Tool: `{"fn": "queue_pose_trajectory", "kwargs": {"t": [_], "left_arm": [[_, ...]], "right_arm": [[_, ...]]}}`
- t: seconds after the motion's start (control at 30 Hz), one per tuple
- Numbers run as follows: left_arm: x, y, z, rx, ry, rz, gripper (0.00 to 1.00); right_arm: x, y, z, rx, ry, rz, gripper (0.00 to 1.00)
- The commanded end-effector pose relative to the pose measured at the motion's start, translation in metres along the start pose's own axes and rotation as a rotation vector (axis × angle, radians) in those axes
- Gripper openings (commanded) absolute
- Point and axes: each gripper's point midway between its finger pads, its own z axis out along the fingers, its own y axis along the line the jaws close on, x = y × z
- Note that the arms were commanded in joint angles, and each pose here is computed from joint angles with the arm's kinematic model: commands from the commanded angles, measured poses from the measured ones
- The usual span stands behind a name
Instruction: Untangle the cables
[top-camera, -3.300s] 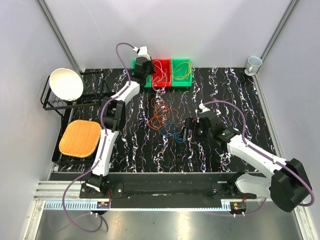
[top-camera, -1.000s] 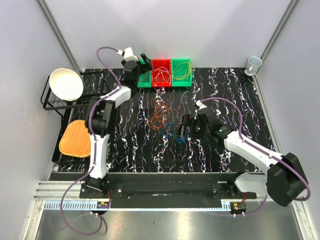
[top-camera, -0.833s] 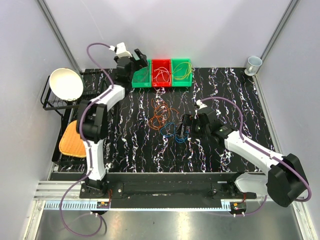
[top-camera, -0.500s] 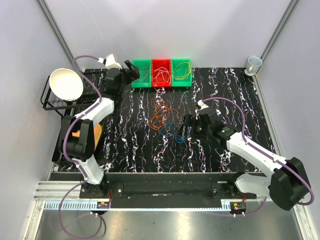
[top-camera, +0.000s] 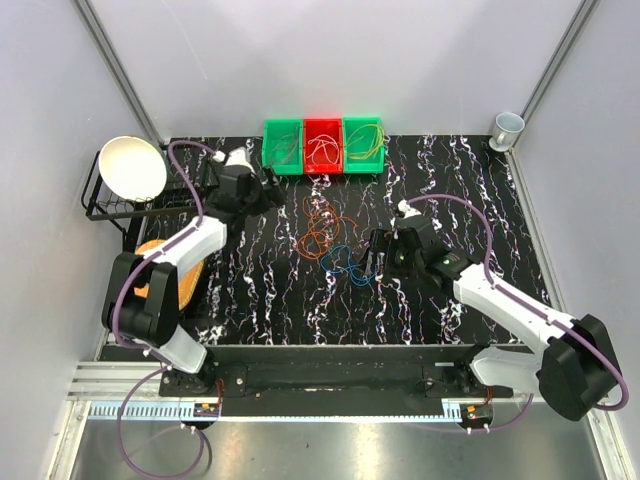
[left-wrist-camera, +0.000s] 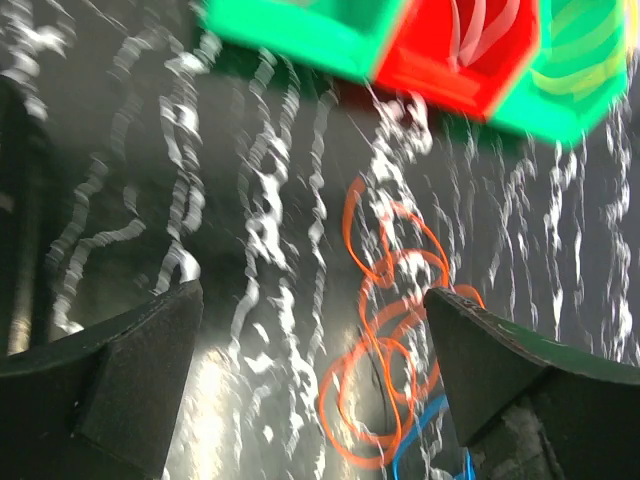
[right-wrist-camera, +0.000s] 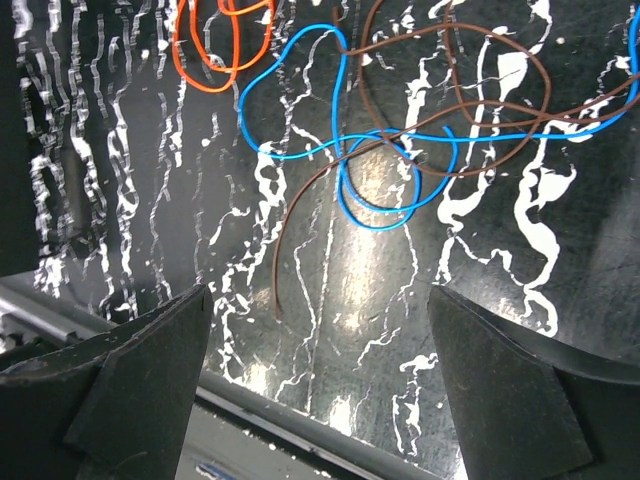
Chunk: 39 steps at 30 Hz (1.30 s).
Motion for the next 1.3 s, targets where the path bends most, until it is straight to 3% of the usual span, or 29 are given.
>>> {"fn": "queue_pose_trajectory", "kwargs": {"t": [0.0, 0.23, 0.67, 1.27], "left_arm": [[0.017, -0.023, -0.024, 0.029, 0.03, 0.108, 0.95], [0.056, -0.04, -0.035, 0.064, 0.108, 0.151, 0.94], [0.132, -0.081, -0.078, 0.115, 0.196, 0.216, 0.88], [0.206, -0.138, -0.037, 0.116, 0.33, 0.367, 0.69]], "right_arm": [[-0.023, 0.007, 0.003, 0.018, -0.06, -0.002, 0.94], [-0.025, 0.009, 0.009, 0.027, -0.051, 0.011, 0.93], [-0.026, -0.04, 0.006, 0.283, -0.114, 0.098, 0.95], [-0.027, -0.062, -0.008, 0.371, -0.177, 0.122, 0.97]]}}
